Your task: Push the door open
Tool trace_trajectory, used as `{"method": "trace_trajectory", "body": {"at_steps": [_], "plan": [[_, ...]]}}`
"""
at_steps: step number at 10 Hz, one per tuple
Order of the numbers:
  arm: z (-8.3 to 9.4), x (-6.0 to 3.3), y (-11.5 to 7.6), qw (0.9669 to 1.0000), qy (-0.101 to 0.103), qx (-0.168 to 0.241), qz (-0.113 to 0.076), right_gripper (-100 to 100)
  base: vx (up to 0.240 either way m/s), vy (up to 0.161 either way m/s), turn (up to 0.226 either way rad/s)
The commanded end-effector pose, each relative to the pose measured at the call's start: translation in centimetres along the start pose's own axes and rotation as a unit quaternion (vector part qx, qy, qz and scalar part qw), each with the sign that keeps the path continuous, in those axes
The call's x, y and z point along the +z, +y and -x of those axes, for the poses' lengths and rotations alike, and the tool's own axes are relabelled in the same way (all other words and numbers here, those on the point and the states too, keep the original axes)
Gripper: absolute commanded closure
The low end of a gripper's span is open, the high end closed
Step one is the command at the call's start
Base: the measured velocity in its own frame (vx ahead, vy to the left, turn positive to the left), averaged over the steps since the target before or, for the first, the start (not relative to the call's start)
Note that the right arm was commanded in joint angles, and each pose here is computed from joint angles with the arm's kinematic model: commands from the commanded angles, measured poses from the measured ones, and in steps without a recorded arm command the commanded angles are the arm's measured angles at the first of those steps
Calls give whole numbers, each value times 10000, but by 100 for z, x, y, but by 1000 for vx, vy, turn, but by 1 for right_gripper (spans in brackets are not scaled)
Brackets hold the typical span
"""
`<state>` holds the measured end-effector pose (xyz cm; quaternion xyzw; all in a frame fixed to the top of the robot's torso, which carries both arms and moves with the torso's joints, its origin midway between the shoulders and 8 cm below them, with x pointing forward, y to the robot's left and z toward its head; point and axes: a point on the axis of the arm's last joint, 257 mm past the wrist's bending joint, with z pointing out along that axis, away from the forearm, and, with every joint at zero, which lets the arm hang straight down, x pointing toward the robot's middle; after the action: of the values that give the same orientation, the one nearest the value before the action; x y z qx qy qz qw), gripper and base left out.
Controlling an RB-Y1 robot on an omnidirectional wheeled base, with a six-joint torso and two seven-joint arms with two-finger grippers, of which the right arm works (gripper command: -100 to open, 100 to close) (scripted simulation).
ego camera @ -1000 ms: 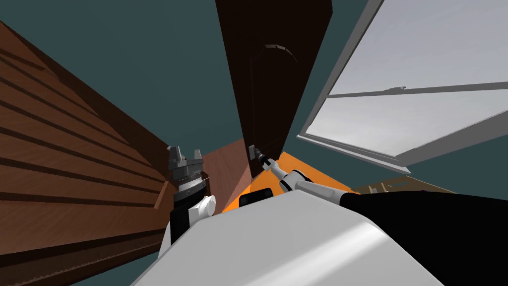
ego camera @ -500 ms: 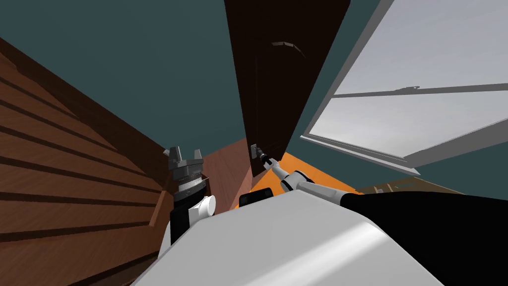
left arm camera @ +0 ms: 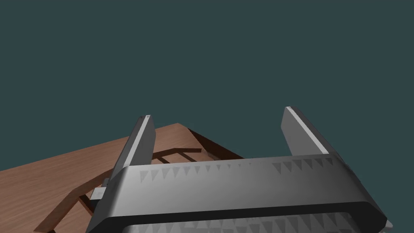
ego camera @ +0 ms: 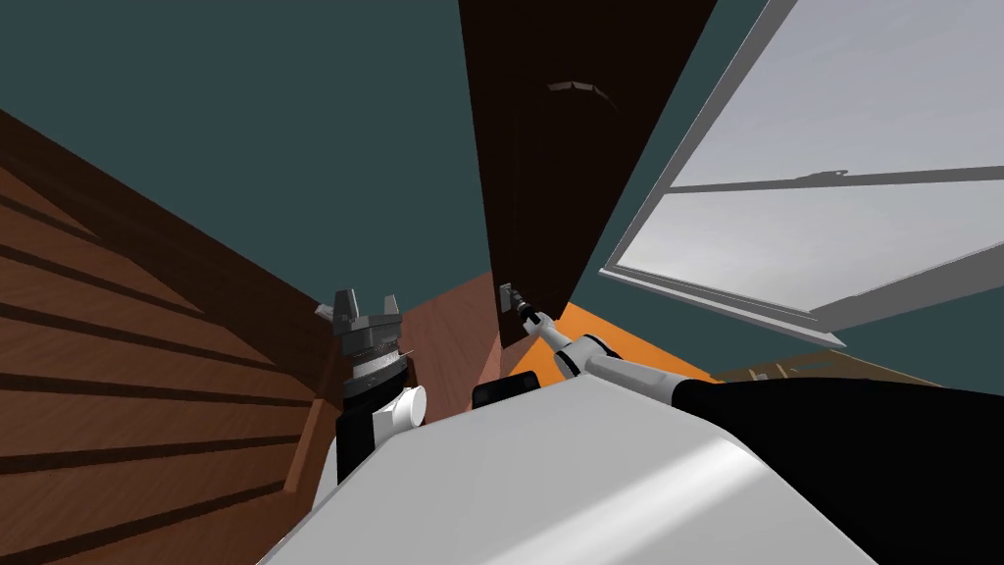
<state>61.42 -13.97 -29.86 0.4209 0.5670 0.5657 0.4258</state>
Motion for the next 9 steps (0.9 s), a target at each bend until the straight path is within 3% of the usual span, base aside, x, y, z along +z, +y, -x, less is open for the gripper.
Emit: {"method": "trace_trajectory", "body": {"at_steps": [1,2,7,9], "plan": [[94,1,53,10000,-75,-25,32,100,49,33,7],[221,-17,49,9998,-213,-19,26,100,99,120,-33],[382,-51,25,9992,-393,-8,-3,100,104,108,-48],[525,-73,38,9985,-553,0,9,100,148,139,-60]]}}
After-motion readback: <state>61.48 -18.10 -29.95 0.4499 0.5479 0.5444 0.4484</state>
